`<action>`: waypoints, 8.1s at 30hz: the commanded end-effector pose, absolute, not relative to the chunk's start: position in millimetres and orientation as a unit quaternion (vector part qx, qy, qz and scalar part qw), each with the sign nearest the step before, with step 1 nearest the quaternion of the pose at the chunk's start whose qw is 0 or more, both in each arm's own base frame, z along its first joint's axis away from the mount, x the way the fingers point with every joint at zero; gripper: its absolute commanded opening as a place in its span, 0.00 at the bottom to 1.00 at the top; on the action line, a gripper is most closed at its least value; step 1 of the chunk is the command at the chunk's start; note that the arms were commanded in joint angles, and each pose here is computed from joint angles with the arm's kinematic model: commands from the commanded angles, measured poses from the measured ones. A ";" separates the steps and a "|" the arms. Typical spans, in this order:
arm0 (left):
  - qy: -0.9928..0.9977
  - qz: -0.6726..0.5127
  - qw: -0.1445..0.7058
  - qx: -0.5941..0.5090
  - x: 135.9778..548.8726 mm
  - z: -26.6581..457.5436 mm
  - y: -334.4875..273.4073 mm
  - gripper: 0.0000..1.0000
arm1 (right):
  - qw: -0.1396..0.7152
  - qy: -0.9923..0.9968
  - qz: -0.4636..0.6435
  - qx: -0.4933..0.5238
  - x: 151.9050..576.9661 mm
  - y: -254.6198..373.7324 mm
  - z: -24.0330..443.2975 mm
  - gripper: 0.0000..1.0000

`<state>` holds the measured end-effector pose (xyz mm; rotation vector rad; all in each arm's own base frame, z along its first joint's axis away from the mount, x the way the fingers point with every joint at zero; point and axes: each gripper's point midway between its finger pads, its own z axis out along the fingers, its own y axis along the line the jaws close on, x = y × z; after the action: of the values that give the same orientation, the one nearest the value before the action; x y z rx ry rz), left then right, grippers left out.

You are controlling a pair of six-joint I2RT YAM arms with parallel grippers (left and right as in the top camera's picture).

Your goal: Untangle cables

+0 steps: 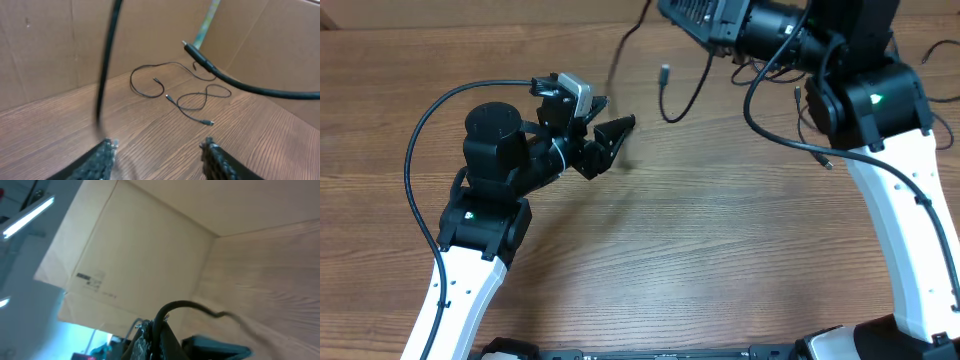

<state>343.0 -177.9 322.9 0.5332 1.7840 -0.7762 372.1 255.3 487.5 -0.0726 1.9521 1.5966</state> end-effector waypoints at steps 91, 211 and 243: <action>0.778 -0.223 0.578 0.104 390.3 320.0 -135.7 0.29 | 0.203 0.705 0.671 -0.107 313.0 280.6 513.6 0.04; 0.795 -0.246 0.550 0.077 364.7 321.4 -131.6 0.50 | 0.305 0.810 0.469 0.173 409.3 89.6 416.5 0.04; 0.824 -0.222 0.518 0.059 368.0 295.6 -124.6 0.62 | 0.291 0.913 0.194 0.210 392.7 70.5 328.4 0.04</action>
<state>365.4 -127.8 290.2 0.1561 1.9847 -0.5472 391.3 94.1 332.4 0.5367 2.4445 0.7071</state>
